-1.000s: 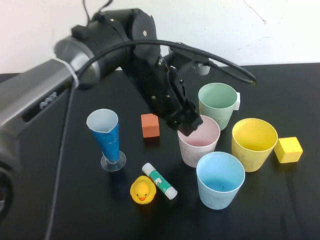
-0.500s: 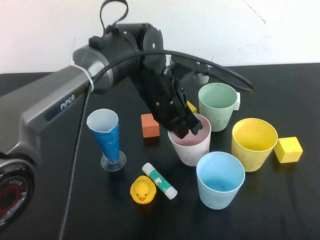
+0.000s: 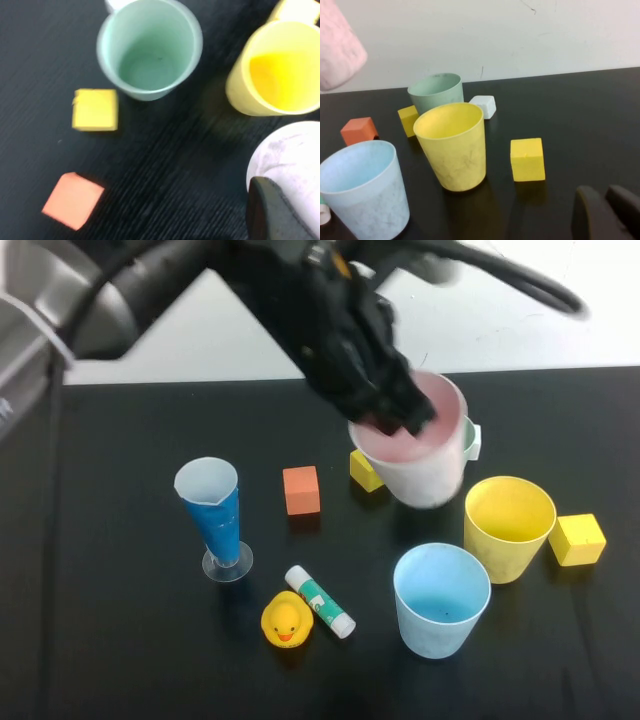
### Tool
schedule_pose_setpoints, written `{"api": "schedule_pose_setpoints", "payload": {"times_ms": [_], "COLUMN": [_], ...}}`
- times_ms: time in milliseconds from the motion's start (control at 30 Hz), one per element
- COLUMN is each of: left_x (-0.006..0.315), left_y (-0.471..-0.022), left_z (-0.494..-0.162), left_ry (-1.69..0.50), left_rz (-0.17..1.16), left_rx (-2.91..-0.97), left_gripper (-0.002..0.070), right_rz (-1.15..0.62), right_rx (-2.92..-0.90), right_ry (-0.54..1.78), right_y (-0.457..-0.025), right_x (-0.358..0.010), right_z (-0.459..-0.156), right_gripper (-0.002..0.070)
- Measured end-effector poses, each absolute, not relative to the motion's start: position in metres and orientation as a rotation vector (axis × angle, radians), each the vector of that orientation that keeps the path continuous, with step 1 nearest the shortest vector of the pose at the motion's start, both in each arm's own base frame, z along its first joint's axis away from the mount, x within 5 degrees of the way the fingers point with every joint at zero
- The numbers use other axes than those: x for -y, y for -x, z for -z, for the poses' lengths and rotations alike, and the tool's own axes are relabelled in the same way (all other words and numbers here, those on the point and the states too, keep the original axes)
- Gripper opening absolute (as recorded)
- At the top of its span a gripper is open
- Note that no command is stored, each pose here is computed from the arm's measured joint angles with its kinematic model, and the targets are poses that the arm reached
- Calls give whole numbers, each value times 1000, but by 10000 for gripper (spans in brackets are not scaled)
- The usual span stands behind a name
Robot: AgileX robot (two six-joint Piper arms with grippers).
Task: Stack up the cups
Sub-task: Place the pink cup on the blue cup
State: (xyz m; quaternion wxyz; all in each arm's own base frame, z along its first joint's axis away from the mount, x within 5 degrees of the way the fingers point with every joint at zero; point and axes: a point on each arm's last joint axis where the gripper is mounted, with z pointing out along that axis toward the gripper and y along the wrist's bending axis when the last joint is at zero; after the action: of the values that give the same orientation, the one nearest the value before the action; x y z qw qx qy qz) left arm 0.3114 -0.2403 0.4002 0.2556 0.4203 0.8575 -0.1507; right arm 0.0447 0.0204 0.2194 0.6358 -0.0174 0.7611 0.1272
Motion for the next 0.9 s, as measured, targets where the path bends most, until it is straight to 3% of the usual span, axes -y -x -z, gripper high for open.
{"api": "schedule_pose_setpoints", "payload": {"times_ms": [167, 433, 700, 900], "left_x": [263, 266, 279, 284], "left_y": [-295, -297, -299, -306], "left_z": [-391, -357, -341, -324], "left_ry": [-1225, -1276, -1317, -1335], "left_rz": [339, 285, 413, 402], "left_rx": [-2327, -2426, -2456, -2490], "left_gripper": [15, 15, 15, 18], "right_rz": [-297, -304, -315, -314], "right_rx": [-1741, -1743, -1751, -1746], "right_ry": [28, 22, -1, -4], "right_y": [-46, -46, -48, -48], "right_x": [-20, -20, -20, -20], "right_z": [-216, -215, -207, -207], "right_gripper": [41, 40, 40, 40]}}
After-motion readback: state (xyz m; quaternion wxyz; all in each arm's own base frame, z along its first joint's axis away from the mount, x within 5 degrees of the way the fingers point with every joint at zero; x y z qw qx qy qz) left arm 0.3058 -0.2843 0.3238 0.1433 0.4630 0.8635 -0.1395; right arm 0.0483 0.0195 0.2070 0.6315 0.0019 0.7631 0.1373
